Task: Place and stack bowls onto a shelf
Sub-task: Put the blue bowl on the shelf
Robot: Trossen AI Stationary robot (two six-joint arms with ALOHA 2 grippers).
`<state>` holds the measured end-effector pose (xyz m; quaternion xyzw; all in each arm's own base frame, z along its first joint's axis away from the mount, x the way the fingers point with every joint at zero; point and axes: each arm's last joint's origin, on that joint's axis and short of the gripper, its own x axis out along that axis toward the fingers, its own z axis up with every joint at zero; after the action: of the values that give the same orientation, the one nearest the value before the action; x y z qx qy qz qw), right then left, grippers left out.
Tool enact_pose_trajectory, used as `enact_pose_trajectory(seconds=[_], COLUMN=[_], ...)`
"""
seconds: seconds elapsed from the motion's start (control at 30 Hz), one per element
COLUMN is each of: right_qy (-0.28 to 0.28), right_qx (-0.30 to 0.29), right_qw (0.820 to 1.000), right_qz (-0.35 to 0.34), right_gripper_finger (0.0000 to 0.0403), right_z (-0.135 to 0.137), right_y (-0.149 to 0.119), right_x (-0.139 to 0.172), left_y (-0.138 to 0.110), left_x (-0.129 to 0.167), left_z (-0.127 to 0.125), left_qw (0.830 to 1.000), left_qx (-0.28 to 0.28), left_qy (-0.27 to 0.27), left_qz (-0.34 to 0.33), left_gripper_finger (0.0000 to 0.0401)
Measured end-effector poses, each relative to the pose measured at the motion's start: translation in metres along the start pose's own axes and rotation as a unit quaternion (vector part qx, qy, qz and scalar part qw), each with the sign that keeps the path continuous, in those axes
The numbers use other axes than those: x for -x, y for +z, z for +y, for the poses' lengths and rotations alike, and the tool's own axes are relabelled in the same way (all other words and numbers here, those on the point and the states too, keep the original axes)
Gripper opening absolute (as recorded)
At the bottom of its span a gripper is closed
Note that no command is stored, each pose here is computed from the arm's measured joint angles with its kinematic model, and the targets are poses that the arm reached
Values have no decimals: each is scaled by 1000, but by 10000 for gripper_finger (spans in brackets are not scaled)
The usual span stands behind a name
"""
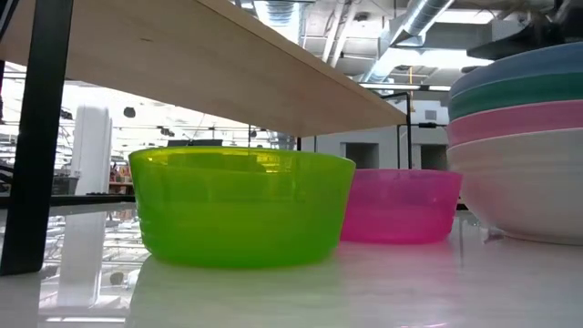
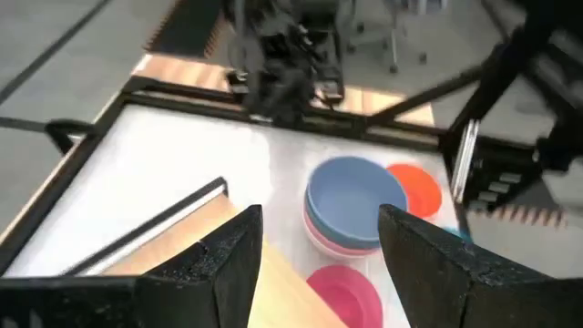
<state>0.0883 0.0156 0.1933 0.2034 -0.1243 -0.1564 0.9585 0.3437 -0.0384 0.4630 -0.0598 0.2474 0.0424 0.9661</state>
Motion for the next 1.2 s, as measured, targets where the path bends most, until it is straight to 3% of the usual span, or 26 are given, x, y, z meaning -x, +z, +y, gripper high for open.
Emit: enact_pose_trajectory(seconds=[0.17, 0.3, 0.4, 0.53, 0.6, 0.67, 0.73, 0.83, 1.0, 1.1, 1.2], right_qy=[-85, -166, -197, -193, -151, -116, -87, -32, 1, 14, -10], right_qx=[60, 93, 94, 91, 92, 48, -10, -37, 48, 122, 122], right_qw=[994, 981, 975, 976, 984, 992, 996, 998, 998, 990, 967], right_qz=[-27, -39, -44, -43, -29, -25, -27, -33, -29, 62, 223], right_gripper_finger=[156, 156, 156, 156, 156, 155, 150, 139, 121, 116, 115], right_z=[-3, -7, -8, -8, -6, -3, 3, 14, 38, 54, 59], right_y=[10, 12, 12, 12, 9, 10, 21, 50, 117, 142, 146], right_x=[1, 2, 3, 2, 2, 2, 4, 7, 5, 1, 2], left_y=[19, 6, -5, -21, -29, -33, -35, -27, 1, 9, 15], left_x=[-39, -69, -87, -119, -131, -136, -135, -123, -85, -66, -44], left_z=[-6, -4, 1, 3, 0, -3, -6, -8, -5, -3, -1], left_qw=[996, 989, 986, 979, 979, 982, 982, 984, 992, 993, 994], left_qx=[-78, -123, -149, -188, -182, -160, -150, -144, -125, -117, -111], left_qy=[-33, -84, -76, -57, -54, -60, -63, -58, -26, -16, -10], left_qz=[11, 2, 25, 59, 75, 86, 93, 83, 22, 8, 2], left_gripper_finger=[204, 204, 204, 204, 204, 204, 204, 204, 204, 204, 204])
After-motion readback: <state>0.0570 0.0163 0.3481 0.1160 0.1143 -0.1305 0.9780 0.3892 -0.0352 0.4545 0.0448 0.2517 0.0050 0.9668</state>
